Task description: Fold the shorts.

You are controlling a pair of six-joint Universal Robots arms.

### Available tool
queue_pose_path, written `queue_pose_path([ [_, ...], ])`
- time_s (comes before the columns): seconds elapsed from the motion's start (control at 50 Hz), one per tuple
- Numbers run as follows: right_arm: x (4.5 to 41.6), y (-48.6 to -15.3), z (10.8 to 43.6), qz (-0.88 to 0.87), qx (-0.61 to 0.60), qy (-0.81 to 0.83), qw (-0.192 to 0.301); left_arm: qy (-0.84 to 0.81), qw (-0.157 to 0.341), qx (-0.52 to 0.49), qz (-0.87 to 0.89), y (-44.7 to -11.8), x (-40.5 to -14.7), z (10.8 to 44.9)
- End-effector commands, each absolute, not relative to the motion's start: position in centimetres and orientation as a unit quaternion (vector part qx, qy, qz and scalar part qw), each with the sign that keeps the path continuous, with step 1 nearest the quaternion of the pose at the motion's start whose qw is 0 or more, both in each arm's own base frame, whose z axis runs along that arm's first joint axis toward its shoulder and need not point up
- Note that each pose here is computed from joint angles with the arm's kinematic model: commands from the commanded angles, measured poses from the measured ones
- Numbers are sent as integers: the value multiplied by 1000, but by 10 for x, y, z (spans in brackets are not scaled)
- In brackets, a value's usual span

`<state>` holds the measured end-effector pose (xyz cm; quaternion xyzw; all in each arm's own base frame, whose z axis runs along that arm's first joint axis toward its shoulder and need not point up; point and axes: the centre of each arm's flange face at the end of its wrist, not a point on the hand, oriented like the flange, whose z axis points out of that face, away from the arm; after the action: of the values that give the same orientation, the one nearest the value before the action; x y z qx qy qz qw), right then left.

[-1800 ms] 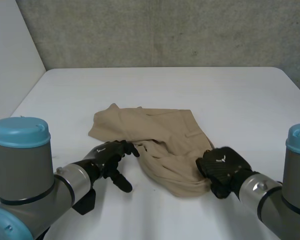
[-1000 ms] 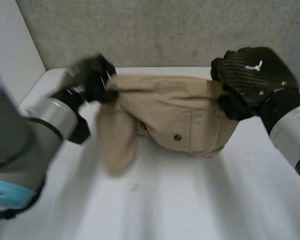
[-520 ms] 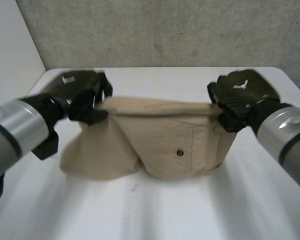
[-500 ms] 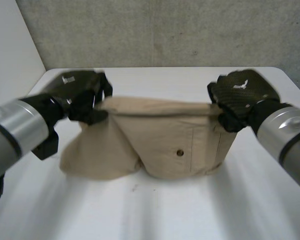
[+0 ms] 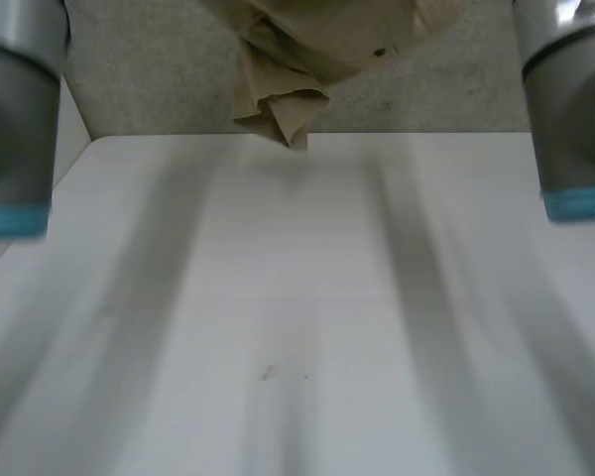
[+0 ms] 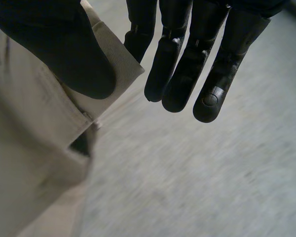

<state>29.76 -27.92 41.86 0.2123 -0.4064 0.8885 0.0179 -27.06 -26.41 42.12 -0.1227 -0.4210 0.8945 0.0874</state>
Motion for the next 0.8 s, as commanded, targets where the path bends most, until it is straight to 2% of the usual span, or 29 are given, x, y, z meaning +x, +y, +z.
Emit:
queue_pose_path([
  [0.02, 293, -274, 334, 787, 296, -541, 14, -564, 84, -183, 801, -241, -267, 311],
  [0.1, 287, -263, 283, 720, 334, -608, 13, -622, 87, -216, 748, -225, -269, 255],
  [0.12, 286, -260, 258, 687, 350, -637, 11, -636, 86, -223, 733, -223, -269, 242],
  [0.14, 285, -258, 245, 670, 358, -650, 10, -667, 86, -241, 700, -219, -273, 212],
  [0.18, 281, -251, 212, 625, 377, -684, 9, -688, 89, -257, 673, -212, -278, 191],
  [0.22, 279, -246, 195, 600, 387, -700, 7, -711, 96, -286, 635, -198, -287, 161],
  [0.28, 273, -233, 164, 555, 405, -726, 0, -745, 89, -314, 582, -183, -286, 130],
  [0.36, 271, -222, 154, 536, 418, -733, -14, -770, 74, -322, 546, -173, -279, 126],
  [0.44, 267, -215, 152, 530, 423, -735, -25, -764, 75, -316, 558, -167, -273, 157],
  [0.58, 246, -217, 159, 531, 401, -746, -18, -745, 77, -300, 591, -164, -267, 189],
  [0.72, 235, -224, 153, 526, 374, -763, -33, -758, 47, -258, 597, -190, -240, 195],
  [0.8, 232, -228, 153, 527, 358, -770, -46, -762, 56, -253, 594, -206, -231, 194],
])
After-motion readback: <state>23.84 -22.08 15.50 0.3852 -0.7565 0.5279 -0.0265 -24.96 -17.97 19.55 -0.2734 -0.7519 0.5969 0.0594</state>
